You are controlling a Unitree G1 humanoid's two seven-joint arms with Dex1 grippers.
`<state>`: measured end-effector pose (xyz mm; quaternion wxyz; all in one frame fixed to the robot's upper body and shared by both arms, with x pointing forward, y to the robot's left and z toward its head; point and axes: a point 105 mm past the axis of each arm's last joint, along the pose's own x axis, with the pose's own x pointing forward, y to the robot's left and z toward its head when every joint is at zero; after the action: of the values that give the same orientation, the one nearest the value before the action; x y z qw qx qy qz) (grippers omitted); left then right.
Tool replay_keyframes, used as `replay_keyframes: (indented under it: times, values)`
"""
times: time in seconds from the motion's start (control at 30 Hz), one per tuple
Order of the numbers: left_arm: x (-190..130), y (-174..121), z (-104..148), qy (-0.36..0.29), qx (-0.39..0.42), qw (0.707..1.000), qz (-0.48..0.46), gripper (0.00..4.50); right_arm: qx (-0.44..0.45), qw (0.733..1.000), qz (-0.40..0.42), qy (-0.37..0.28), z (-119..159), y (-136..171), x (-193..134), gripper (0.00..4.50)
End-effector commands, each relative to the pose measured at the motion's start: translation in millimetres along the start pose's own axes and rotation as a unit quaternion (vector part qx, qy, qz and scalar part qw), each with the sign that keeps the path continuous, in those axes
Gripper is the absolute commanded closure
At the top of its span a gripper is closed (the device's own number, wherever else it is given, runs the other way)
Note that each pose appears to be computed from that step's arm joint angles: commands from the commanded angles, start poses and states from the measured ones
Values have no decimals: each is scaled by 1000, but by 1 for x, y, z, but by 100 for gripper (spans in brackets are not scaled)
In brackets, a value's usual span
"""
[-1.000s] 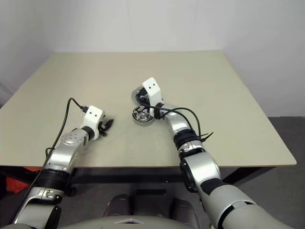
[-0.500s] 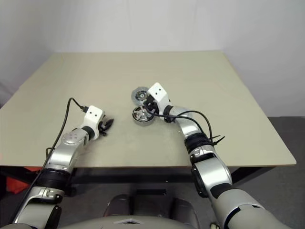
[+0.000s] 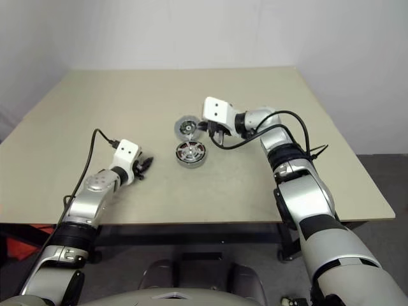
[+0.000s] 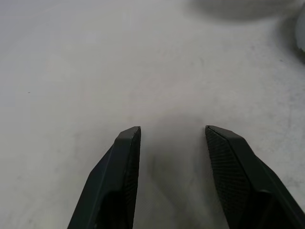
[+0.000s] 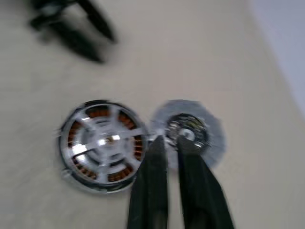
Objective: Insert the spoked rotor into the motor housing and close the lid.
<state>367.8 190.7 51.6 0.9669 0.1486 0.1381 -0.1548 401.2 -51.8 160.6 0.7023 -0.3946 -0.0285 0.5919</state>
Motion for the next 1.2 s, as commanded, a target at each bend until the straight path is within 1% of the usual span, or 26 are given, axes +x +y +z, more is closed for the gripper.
replay_keyframes:
  times: [0.03,0.07,0.13,0.17,0.27,0.33,0.43,0.63,0.9,1.0,1.1,1.2]
  values:
    - [0,5,12,-22,9,1000,9,223,-85,996,26,21,18,-9,3,291]
    - [0,5,12,-22,9,1000,10,223,-102,994,36,31,18,-8,8,250]
    - [0,5,12,-22,9,1000,11,223,-123,989,64,42,19,-2,13,184]
    - [0,5,12,-22,8,1000,11,223,-137,985,92,45,21,5,17,156]
    - [0,6,12,-23,8,1000,13,223,-153,976,149,49,24,18,25,156]
    - [-2,8,12,-24,7,1000,19,223,-170,965,187,74,17,28,30,156]
    - [-4,10,10,-23,4,999,24,223,-192,952,217,99,9,37,32,156]
    - [-6,10,7,-21,2,999,28,223,-198,950,216,103,11,34,34,156]
    - [-7,7,8,-21,-3,1000,22,223,-199,949,201,139,0,31,34,156]
    - [-7,6,9,-22,-6,1000,16,223,-190,951,200,142,-3,33,36,156]
    - [-8,4,12,-25,-6,1000,8,223,-187,949,201,155,-12,38,36,156]
    - [-10,4,17,-30,-6,1000,-1,223,-181,951,200,152,-13,40,38,156]
